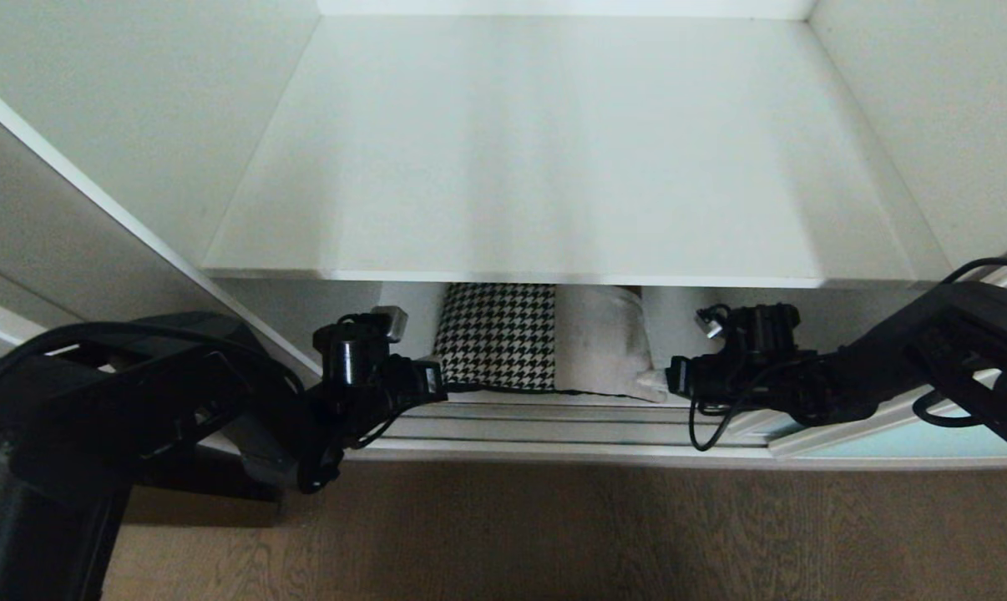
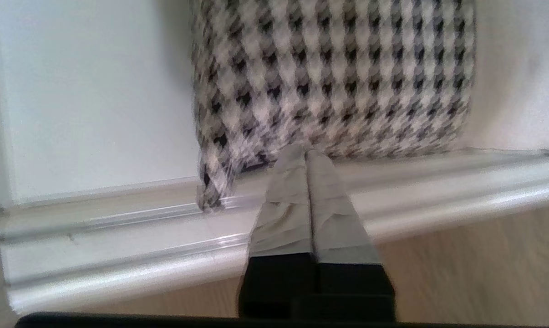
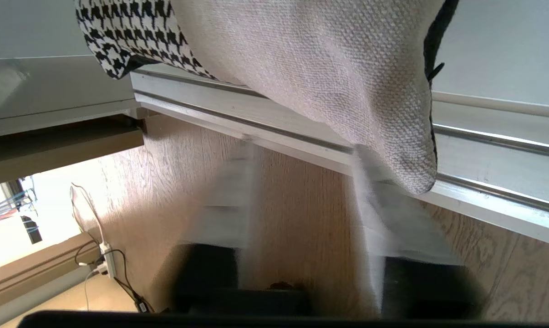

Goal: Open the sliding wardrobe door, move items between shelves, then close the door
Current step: Place the pillow on the lower shelf

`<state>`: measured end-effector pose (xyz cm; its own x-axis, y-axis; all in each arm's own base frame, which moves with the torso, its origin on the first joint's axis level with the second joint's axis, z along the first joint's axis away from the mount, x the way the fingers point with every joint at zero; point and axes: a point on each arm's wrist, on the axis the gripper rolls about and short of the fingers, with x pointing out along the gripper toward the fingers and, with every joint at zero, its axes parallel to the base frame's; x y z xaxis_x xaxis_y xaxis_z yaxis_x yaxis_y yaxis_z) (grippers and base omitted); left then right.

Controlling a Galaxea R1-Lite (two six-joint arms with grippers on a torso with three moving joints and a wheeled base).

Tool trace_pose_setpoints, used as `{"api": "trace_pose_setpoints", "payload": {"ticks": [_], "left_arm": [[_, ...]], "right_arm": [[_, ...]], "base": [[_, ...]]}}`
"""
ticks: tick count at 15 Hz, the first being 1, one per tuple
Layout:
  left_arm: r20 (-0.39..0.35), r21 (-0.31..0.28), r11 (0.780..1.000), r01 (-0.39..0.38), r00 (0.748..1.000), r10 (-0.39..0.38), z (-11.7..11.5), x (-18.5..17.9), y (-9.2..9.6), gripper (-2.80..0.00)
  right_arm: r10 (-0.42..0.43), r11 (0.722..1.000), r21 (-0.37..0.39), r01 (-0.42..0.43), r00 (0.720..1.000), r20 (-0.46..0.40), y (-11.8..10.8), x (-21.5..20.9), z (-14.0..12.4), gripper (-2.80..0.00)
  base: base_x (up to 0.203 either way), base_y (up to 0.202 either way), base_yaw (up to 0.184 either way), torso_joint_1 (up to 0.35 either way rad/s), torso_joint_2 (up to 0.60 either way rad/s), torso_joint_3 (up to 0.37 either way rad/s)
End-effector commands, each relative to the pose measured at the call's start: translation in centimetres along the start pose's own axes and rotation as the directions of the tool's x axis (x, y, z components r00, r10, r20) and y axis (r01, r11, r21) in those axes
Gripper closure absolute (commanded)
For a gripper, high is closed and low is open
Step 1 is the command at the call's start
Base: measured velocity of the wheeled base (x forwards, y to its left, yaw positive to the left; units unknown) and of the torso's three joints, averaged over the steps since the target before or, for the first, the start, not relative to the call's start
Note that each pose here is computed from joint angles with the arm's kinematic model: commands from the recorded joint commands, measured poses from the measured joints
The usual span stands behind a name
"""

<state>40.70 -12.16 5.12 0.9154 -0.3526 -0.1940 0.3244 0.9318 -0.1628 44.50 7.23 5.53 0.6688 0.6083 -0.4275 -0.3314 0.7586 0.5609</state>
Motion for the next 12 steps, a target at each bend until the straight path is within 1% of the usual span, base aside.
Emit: {"api": "trace_pose_setpoints", "payload": {"ticks": [1,2,3,8,12], "left_arm": [[0.000,-0.001,1.000,-0.008,1.000,0.008,-0.9,0.2,0.5,0.00],[0.001,-0.003,1.000,-0.010,1.000,0.010,-0.9,0.2,0.6,0.00],[-0.001,-0.002,1.000,-0.009,1.000,0.009,-0.9,0.2,0.6,0.00],[0.002,0.000,1.000,-0.008,1.000,0.008,-0.8,0.1,0.6,0.00],[-0.027,-0.003,1.000,-0.011,1.000,0.011,-1.5,-0.7,0.5,0.00]], "right_arm": [[0.006,1.000,-0.001,-0.006,1.000,0.003,0.2,-0.2,0.1,0.00],[0.005,1.000,-0.001,-0.005,1.000,0.001,0.2,-0.2,0.1,0.00],[0.005,1.000,-0.001,-0.005,1.000,0.004,0.3,-0.3,0.1,0.00],[0.000,1.000,0.007,0.000,1.000,-0.012,0.3,-0.7,-0.4,0.00],[0.006,1.000,0.000,-0.006,1.000,-0.001,1.1,-1.6,0.0,0.00]], "base": [[0.000,0.000,0.000,0.000,0.00,0.000],[0.000,0.000,0.000,0.000,0.00,0.000],[-0.118,0.000,0.000,0.005,0.00,0.004],[-0.198,0.000,0.001,0.004,0.00,0.002],[-0.195,0.000,-0.002,0.001,0.00,0.000]]}}
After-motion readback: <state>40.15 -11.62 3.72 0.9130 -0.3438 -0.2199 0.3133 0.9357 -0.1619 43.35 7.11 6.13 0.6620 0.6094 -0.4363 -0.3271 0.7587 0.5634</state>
